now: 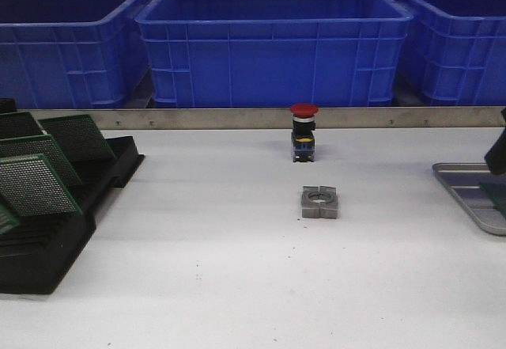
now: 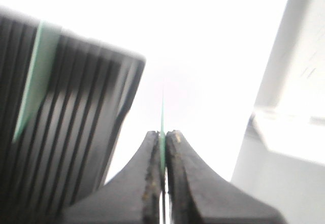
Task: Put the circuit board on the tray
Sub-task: 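Lift the second board with the left gripper and grasp it with the right gripper, then release the left gripper and lower the board onto the tray beside the first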
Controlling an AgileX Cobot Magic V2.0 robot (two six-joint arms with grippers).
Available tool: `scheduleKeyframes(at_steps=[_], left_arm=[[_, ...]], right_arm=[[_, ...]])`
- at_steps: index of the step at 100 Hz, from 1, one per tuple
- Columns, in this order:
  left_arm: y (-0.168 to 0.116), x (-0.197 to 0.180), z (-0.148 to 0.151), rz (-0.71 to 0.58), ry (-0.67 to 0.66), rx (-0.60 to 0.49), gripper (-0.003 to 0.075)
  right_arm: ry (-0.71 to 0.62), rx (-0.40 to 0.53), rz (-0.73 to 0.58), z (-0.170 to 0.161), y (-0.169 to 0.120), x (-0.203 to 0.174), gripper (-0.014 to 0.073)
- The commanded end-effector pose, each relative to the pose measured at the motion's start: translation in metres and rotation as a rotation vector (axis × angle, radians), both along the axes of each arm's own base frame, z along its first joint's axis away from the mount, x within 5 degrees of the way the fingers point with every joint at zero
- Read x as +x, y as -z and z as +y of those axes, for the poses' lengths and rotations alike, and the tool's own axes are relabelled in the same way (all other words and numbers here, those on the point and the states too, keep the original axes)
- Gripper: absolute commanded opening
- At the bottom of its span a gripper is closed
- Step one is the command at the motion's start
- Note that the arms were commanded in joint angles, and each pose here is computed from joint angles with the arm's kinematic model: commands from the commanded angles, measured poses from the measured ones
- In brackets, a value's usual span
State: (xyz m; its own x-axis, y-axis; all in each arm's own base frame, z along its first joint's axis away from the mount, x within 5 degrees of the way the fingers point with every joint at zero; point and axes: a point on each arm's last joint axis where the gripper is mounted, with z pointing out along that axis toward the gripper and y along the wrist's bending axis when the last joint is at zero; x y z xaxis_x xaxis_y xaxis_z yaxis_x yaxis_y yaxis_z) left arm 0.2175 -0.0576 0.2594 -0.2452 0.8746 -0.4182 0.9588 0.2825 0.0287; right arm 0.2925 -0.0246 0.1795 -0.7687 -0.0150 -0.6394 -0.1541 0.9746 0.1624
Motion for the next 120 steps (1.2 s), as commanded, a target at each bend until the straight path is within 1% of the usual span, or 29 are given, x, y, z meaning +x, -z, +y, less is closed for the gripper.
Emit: scheduleKeyframes(at_steps=[1, 8, 17, 38, 43, 51, 57, 64, 72, 81, 88, 95, 102, 112, 120], left_arm=[[-0.018, -0.003, -0.022, -0.034, -0.005, -0.149, -0.0017], [-0.021, -0.005, -0.037, -0.046, 0.012, -0.209, -0.0017], [-0.025, -0.006, -0.056, -0.078, 0.024, -0.277, -0.0017], [-0.037, -0.010, -0.095, -0.157, -0.011, -0.449, -0.0017], [-0.039, -0.011, -0.101, -0.172, -0.014, -0.473, -0.0017], [-0.040, -0.013, -0.110, -0.187, -0.013, -0.494, -0.0017], [-0.037, -0.015, -0.118, -0.156, -0.004, -0.510, -0.0017], [-0.033, -0.016, -0.125, -0.120, -0.003, -0.525, -0.0017], [-0.027, -0.016, -0.132, -0.067, -0.002, -0.541, -0.0017], [-0.024, -0.018, -0.139, -0.014, 0.002, -0.560, -0.0017], [-0.023, -0.020, -0.141, 0.015, 0.006, -0.574, -0.0017], [-0.023, -0.021, -0.142, 0.028, 0.009, -0.581, -0.0017], [-0.023, -0.021, -0.142, 0.028, 0.009, -0.581, -0.0017], [-0.023, -0.021, -0.142, 0.028, 0.009, -0.581, -0.0017], [-0.023, -0.021, -0.142, 0.029, 0.009, -0.581, -0.0017]], right_arm=[[-0.104, 0.008, -0.062, 0.013, -0.019, 0.003, 0.0495], [-0.191, 0.018, -0.061, 0.026, -0.020, 0.002, 0.0495], [-0.322, 0.056, -0.056, 0.045, -0.023, -0.002, 0.0495], [-0.729, 0.088, -0.098, 0.095, -0.030, -0.016, 0.0494], [-0.831, 0.105, -0.108, 0.106, -0.031, -0.023, 0.0486], [-0.950, 0.152, -0.123, 0.121, -0.034, -0.032, 0.0461], [-1.035, 0.200, -0.135, 0.132, -0.037, -0.039, 0.0440], [-1.107, 0.232, -0.155, 0.144, -0.040, -0.045, 0.0428], [-1.161, 0.247, -0.182, 0.155, -0.041, -0.050, 0.0428], [-1.209, 0.228, -0.210, 0.164, -0.041, -0.054, 0.0428], [-1.218, 0.228, -0.218, 0.169, -0.042, -0.056, 0.0428], [-1.212, 0.252, -0.226, 0.174, -0.044, -0.057, 0.0428], [-1.203, 0.301, -0.236, 0.178, -0.047, -0.058, 0.0426], [-1.191, 0.406, -0.254, 0.181, -0.054, -0.060, 0.0404], [-1.193, 0.460, -0.263, 0.183, -0.058, -0.062, 0.0346]])
